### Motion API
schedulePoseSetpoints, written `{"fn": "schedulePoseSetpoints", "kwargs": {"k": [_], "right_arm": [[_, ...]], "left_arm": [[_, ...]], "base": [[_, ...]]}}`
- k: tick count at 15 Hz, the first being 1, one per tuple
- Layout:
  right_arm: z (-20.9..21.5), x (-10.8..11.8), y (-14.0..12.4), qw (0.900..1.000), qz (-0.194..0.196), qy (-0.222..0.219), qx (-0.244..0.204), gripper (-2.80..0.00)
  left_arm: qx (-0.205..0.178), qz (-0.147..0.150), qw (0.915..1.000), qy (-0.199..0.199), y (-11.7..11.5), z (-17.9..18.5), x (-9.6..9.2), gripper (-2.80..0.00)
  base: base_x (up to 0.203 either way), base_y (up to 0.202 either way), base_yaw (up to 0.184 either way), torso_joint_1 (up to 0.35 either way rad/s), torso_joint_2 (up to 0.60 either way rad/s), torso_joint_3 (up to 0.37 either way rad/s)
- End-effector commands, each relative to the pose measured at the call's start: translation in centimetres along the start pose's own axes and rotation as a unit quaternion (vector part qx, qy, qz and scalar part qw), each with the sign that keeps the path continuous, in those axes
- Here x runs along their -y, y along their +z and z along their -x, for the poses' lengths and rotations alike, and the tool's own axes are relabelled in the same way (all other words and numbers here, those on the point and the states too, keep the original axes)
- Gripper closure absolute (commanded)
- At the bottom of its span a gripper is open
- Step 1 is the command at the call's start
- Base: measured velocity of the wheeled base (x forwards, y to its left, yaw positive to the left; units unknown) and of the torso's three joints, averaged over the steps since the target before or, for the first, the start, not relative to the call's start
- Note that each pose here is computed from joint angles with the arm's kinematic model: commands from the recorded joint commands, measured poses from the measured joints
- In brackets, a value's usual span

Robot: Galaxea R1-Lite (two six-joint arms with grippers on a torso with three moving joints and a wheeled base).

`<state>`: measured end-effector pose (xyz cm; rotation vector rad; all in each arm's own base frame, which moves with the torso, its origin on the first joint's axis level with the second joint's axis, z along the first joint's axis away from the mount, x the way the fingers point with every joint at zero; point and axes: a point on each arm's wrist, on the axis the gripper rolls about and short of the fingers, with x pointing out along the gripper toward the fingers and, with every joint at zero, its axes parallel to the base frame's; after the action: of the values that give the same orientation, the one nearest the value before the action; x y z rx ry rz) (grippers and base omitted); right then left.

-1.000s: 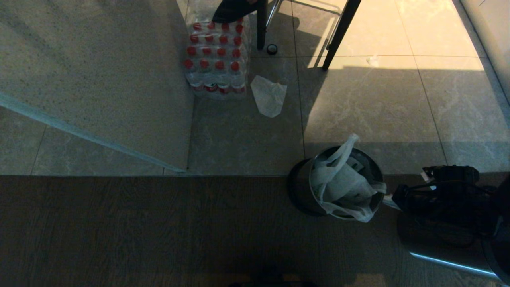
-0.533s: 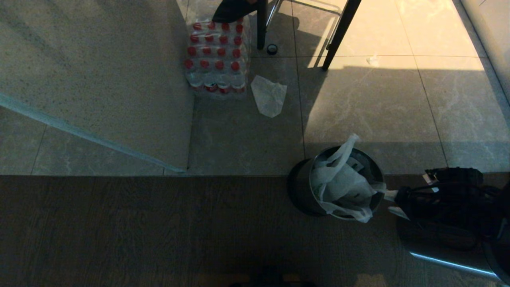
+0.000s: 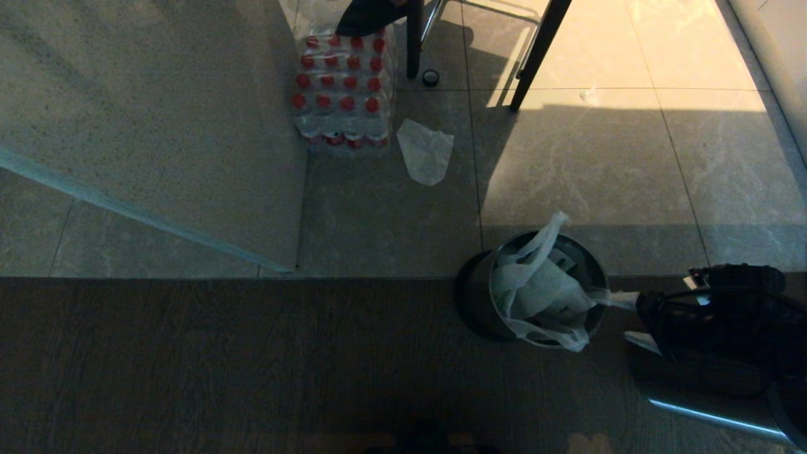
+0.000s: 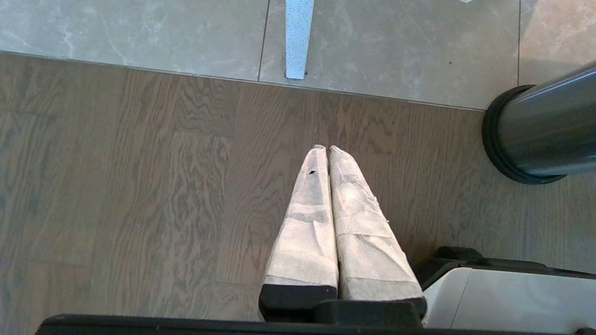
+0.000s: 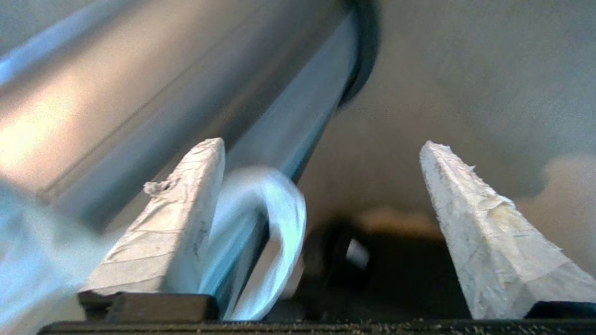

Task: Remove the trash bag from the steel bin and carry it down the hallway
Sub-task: Pick up the trash bag

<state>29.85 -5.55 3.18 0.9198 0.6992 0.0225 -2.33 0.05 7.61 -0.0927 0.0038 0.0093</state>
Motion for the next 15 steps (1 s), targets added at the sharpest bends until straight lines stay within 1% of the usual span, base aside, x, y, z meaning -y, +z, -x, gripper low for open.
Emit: {"fn": "schedulePoseSetpoints", "kwargs": {"k": [1, 4, 5, 8, 12, 15], "right_arm": [[-0.3, 0.7, 0.3, 1.0, 0.001, -0.013, 0.022, -2.8], [-0.7, 0.9, 0.3, 1.0, 0.0, -0.017, 0.023, -2.8], [-1.0, 1.1, 0.4, 0.999, 0.001, -0.027, 0.028, -2.8], [-1.4, 0.6, 0.2, 0.999, 0.012, -0.025, 0.024, -2.8], [-1.9, -0.9, -1.5, 1.0, 0.027, -0.014, -0.007, -2.8], [-1.6, -1.4, -2.5, 0.999, 0.032, -0.015, -0.025, -2.8]], "left_arm": [[0.0, 0.0, 1.0, 0.0, 0.0, 0.0, 0.0, 0.0], [0.0, 0.0, 1.0, 0.0, 0.0, 0.0, 0.0, 0.0], [0.0, 0.0, 1.0, 0.001, 0.0, 0.0, 0.0, 0.0], [0.0, 0.0, 1.0, 0.0, 0.0, 0.0, 0.0, 0.0], [0.0, 0.0, 1.0, 0.0, 0.0, 0.0, 0.0, 0.0], [0.0, 0.0, 1.0, 0.0, 0.0, 0.0, 0.0, 0.0]], "base": [[0.0, 0.0, 0.0, 0.0, 0.0, 0.0], [0.0, 0.0, 0.0, 0.0, 0.0, 0.0], [0.0, 0.0, 0.0, 0.0, 0.0, 0.0], [0.0, 0.0, 0.0, 0.0, 0.0, 0.0], [0.0, 0.0, 0.0, 0.0, 0.0, 0.0], [0.0, 0.0, 0.0, 0.0, 0.0, 0.0]]}}
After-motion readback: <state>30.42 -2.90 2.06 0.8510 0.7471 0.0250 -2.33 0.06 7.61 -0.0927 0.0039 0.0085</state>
